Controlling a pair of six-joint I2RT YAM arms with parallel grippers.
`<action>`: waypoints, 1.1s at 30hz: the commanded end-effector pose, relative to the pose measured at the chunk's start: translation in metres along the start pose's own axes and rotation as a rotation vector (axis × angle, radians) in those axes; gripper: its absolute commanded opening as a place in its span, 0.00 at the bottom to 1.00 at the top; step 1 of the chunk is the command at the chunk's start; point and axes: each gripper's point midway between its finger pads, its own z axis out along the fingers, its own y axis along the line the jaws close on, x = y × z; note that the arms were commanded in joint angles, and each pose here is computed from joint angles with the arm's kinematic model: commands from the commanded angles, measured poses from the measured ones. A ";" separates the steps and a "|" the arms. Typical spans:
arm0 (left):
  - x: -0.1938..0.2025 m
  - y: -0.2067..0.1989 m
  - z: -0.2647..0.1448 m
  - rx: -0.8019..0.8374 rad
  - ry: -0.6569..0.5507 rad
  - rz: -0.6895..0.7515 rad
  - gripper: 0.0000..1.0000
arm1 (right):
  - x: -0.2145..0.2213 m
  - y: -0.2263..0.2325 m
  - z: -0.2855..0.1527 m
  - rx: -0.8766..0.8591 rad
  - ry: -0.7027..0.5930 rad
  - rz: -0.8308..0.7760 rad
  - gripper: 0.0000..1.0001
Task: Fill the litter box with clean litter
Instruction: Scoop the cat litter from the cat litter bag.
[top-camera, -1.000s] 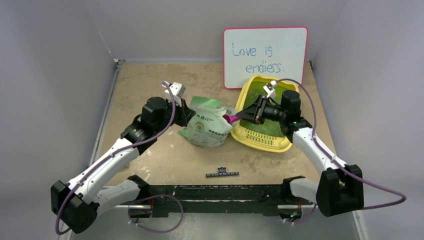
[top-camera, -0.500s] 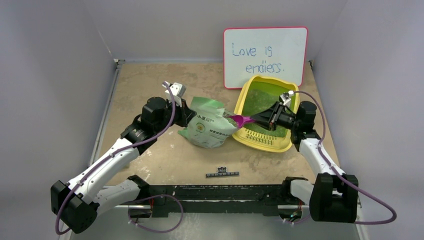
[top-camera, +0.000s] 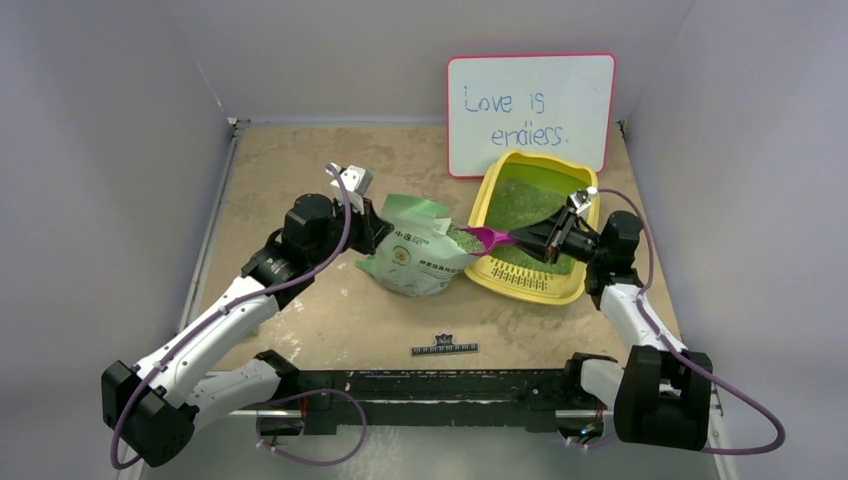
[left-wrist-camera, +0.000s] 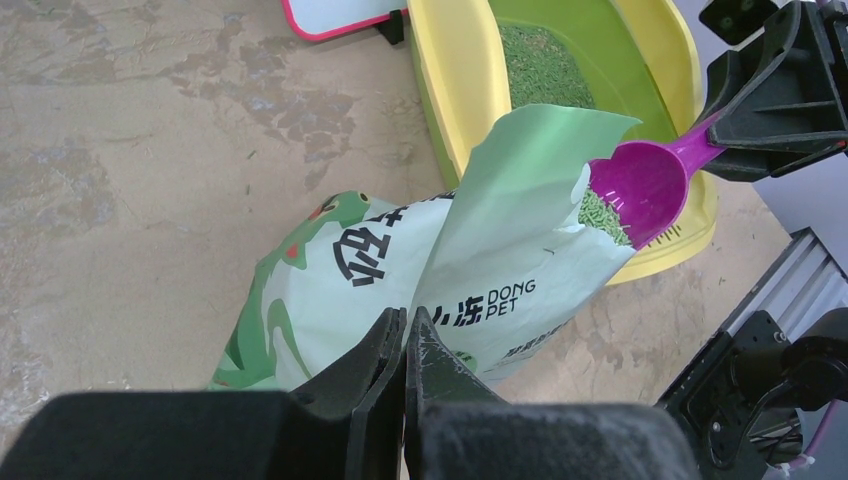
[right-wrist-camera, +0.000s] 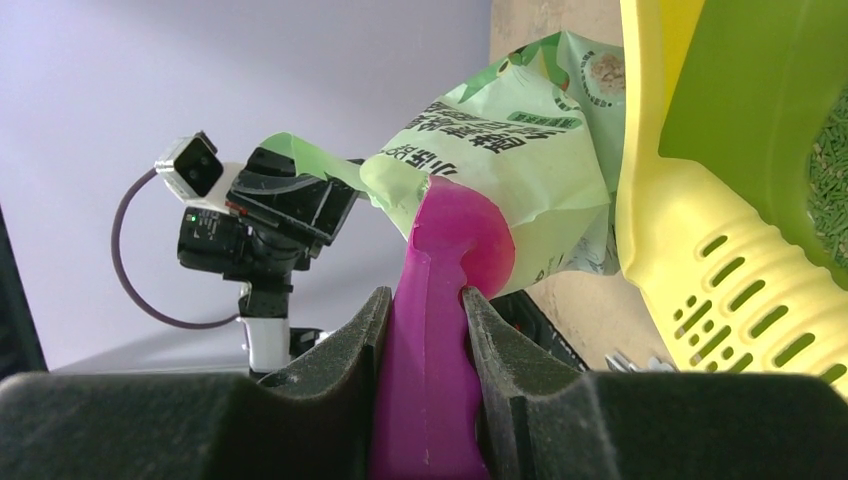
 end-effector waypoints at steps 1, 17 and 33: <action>-0.039 -0.013 -0.001 0.039 -0.116 0.014 0.00 | -0.002 0.004 -0.002 -0.008 -0.008 -0.028 0.00; -0.040 -0.014 0.000 0.048 -0.116 0.033 0.00 | 0.003 0.026 0.017 0.007 -0.033 -0.079 0.00; -0.039 -0.015 0.000 0.050 -0.116 0.031 0.00 | -0.009 0.013 0.006 -0.062 -0.143 0.043 0.00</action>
